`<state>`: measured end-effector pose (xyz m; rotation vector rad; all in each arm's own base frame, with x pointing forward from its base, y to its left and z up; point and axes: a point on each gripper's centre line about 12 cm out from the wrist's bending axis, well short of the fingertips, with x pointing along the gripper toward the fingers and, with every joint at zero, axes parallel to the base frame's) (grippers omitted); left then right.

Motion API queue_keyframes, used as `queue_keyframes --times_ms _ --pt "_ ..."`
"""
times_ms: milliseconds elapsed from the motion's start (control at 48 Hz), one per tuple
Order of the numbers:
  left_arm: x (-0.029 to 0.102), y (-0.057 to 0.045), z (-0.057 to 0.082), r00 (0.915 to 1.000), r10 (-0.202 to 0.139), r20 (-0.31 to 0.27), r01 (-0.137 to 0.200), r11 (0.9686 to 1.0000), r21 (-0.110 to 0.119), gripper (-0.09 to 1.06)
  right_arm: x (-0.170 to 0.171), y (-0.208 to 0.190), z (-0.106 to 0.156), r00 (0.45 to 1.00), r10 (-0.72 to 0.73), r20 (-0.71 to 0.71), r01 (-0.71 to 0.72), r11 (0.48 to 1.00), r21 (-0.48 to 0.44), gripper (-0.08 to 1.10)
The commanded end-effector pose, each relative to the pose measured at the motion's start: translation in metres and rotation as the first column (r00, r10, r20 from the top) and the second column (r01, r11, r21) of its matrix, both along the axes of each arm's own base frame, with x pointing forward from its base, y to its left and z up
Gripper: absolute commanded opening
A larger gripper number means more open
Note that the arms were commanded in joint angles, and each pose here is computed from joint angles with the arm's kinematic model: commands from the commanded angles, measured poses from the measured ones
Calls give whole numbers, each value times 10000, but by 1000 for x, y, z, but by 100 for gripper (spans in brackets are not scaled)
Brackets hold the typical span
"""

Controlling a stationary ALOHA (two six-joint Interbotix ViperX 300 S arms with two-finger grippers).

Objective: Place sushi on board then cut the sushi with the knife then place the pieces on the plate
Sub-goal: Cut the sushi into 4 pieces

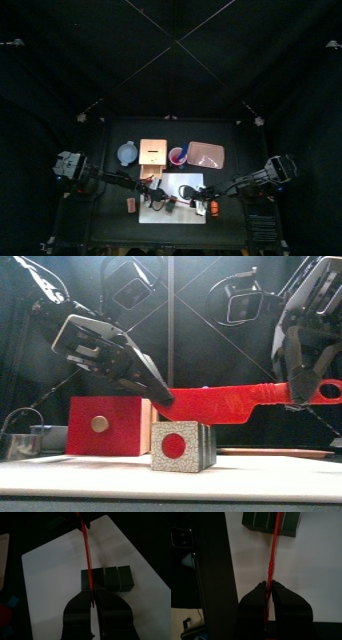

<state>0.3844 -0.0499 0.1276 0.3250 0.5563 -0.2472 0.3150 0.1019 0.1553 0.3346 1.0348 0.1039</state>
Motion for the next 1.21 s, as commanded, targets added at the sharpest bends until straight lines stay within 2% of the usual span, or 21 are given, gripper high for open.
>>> queue_keyframes --times_ms 21,604,771,1000,1208 --pt "3 13 3 9995 312 15 -312 9995 81 33 4 8 10 9988 237 418 -240 9997 56 37" --pt "4 17 -2 9991 412 -135 -411 9991 106 33 7 5 8 9992 156 363 -157 9999 29 37" --pt "3 17 -4 9988 410 -254 -406 9991 140 33 8 5 0 9997 173 199 -172 9998 -72 37" --pt "2 15 -19 9963 382 -767 -367 9991 212 33 12 5 -13 9998 216 5 -216 9994 -254 37" --pt "3 15 -24 9928 382 -1131 -347 9989 329 33 13 4 -21 9994 304 -183 -311 9985 -443 37"
